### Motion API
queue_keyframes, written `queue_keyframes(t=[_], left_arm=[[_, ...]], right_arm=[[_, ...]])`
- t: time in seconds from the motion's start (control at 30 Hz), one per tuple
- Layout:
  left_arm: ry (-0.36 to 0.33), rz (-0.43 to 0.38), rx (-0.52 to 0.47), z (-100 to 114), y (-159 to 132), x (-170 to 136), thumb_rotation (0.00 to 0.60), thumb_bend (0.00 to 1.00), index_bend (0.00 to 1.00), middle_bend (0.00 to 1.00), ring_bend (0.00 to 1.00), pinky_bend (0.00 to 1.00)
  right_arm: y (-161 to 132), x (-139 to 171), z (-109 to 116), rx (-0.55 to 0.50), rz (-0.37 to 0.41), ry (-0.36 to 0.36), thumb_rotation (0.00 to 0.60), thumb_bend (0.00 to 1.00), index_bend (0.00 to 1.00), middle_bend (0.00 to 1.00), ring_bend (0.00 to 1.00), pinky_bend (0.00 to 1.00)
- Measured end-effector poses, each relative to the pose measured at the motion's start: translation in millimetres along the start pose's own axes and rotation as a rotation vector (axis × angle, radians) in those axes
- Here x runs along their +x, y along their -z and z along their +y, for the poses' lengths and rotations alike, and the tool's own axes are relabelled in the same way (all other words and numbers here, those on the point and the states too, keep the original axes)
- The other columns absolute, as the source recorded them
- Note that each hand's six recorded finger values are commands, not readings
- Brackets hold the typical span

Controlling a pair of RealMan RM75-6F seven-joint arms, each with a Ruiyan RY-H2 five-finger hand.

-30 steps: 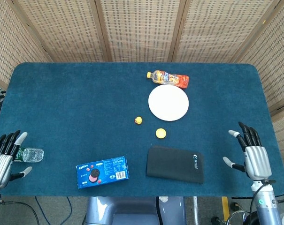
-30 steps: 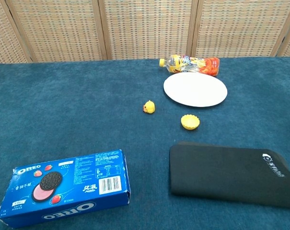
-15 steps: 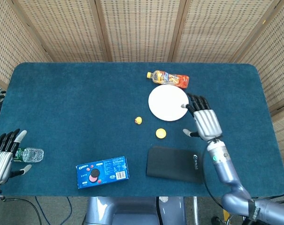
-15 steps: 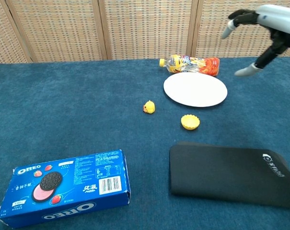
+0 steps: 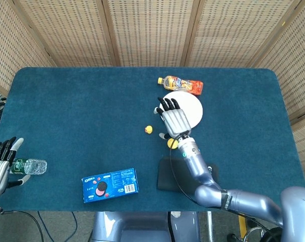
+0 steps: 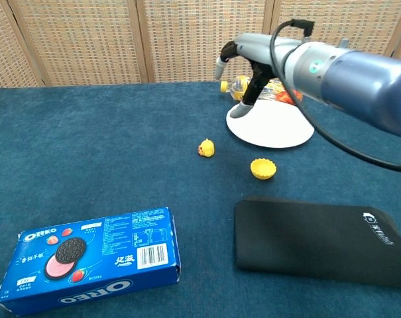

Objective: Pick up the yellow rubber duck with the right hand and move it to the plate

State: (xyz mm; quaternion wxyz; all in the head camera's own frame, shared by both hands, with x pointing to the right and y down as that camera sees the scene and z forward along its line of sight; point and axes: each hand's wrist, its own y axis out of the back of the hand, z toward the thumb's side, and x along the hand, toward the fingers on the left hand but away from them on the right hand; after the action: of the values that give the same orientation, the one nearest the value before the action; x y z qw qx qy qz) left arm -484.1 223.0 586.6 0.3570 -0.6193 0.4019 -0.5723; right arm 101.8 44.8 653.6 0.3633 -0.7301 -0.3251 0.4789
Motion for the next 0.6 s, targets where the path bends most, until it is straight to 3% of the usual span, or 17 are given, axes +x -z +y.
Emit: queue_keyframes(t=[0.17,0.6], left_arm=[[0.01,0.006,0.003,-2.5,1.3,0.6,0.6,0.12,0.0,0.0,0.0,0.0],[0.027,0.023,0.011,-7.1,4.9,4.1,0.6,0.12,0.0,0.0,0.0,0.0]], right_arm=[[-18.5,-11.7,-17.2,0.04,0.015,-0.033,0.6,0.13,0.3,0.04,0.0,0.0],[-24.5,-38.2,-46.3,0.071,-0.016,-0.09,0.6,0.17,0.37,0.05,0.0,0.0]])
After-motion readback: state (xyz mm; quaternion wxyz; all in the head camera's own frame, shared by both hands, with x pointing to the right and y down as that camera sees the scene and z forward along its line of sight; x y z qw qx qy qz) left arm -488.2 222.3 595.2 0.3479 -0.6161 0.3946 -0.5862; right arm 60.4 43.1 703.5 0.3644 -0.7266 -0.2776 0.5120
